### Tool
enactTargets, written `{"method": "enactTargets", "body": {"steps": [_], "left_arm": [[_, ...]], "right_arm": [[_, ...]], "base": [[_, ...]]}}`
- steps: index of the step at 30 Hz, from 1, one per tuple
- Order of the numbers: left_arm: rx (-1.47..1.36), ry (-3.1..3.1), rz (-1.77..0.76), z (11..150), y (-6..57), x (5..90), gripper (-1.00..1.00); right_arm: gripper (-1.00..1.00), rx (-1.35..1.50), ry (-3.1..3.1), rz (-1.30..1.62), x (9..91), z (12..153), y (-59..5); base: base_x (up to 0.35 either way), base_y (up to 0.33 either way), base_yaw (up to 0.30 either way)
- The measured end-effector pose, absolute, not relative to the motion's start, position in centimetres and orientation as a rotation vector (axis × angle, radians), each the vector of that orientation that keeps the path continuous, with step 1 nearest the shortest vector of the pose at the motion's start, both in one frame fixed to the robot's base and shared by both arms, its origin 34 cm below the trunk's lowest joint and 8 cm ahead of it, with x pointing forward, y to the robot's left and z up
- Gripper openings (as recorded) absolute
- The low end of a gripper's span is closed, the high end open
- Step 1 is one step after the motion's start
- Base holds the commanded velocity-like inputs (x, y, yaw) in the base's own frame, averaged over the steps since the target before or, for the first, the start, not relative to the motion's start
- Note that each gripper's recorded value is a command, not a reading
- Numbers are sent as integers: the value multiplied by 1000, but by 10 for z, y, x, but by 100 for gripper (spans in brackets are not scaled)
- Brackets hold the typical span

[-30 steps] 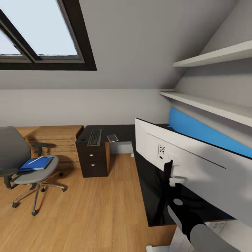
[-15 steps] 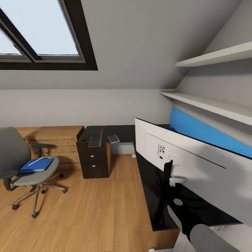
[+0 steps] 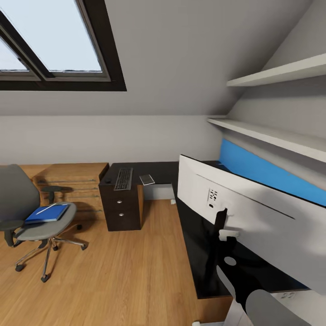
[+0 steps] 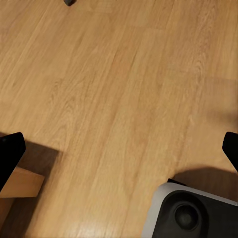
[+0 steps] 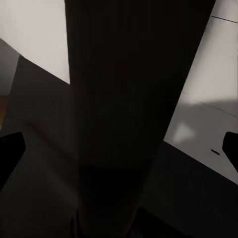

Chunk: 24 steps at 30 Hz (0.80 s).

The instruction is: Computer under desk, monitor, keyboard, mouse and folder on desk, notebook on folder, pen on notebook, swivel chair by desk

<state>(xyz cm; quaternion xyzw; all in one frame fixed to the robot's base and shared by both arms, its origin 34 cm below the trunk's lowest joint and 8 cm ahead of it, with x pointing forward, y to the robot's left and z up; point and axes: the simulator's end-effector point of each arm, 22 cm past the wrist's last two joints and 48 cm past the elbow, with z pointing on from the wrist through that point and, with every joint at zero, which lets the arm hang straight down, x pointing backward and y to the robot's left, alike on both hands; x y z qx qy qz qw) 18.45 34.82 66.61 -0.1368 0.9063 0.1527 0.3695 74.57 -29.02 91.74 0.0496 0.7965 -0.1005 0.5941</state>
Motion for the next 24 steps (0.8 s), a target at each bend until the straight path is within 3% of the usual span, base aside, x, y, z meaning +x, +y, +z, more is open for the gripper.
{"method": "enactTargets", "body": {"steps": [8,19,24], "left_arm": [[-351,2326,392,666,348,185,100],[-351,2327,392,666,348,185,100],[-351,2327,392,666,348,185,100]], "right_arm": [[100,115,1851,-233,746,917,-290],[100,115,1852,-233,746,917,-290],[100,115,1851,-234,746,917,-290]], "base": [[-41,0,0],[-291,-10,0],[-241,-192,0]]}}
